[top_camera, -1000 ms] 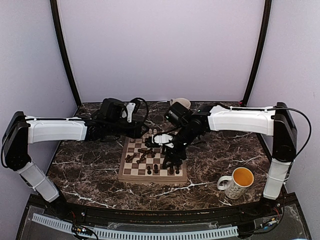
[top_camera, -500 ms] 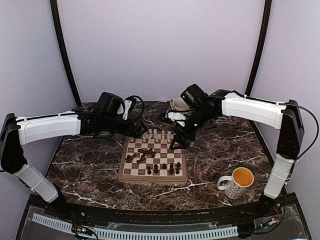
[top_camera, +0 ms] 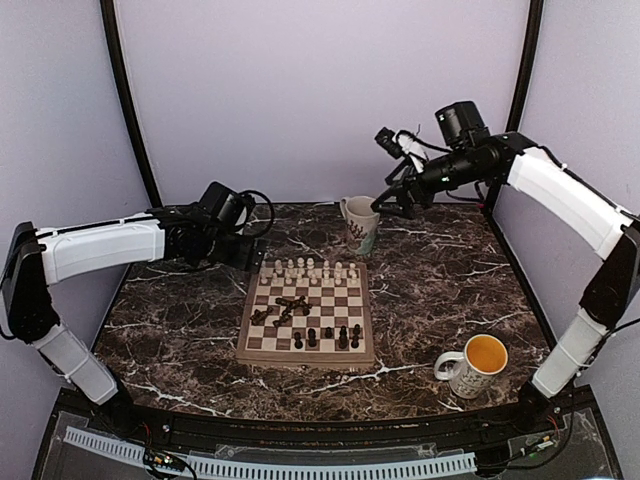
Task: Set up the chess pieces on the board
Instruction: Pick up the chess pile from the chessboard.
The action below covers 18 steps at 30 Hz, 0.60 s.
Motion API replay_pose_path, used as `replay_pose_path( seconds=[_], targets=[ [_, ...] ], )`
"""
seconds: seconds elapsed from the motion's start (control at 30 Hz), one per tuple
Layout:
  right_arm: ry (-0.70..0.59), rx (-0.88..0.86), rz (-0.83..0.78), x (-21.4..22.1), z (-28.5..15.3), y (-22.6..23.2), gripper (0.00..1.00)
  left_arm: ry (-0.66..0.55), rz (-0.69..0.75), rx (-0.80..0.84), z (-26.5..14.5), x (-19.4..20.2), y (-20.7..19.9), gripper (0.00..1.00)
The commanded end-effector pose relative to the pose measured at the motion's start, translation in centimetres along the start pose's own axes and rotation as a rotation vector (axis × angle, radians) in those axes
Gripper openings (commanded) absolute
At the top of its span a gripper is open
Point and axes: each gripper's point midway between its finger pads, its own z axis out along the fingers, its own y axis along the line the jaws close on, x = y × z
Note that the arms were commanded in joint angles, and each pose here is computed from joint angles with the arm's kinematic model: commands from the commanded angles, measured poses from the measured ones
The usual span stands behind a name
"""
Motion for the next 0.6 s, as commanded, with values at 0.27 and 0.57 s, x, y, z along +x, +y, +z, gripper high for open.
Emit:
replay_pose_path(
  seconds=[0.27,0.57],
  targets=[
    [0.031,0.445,0.176,2.9,-2.2,-9.6,0.97,0.392,0.094,0.257,0.7,8.3,-3.5,0.51],
    [0.044,0.170,0.183,4.0,1.2,-6.3,0.70,0.499,0.077,0.317,0.9,11.2,-4.5,0.31]
  ],
)
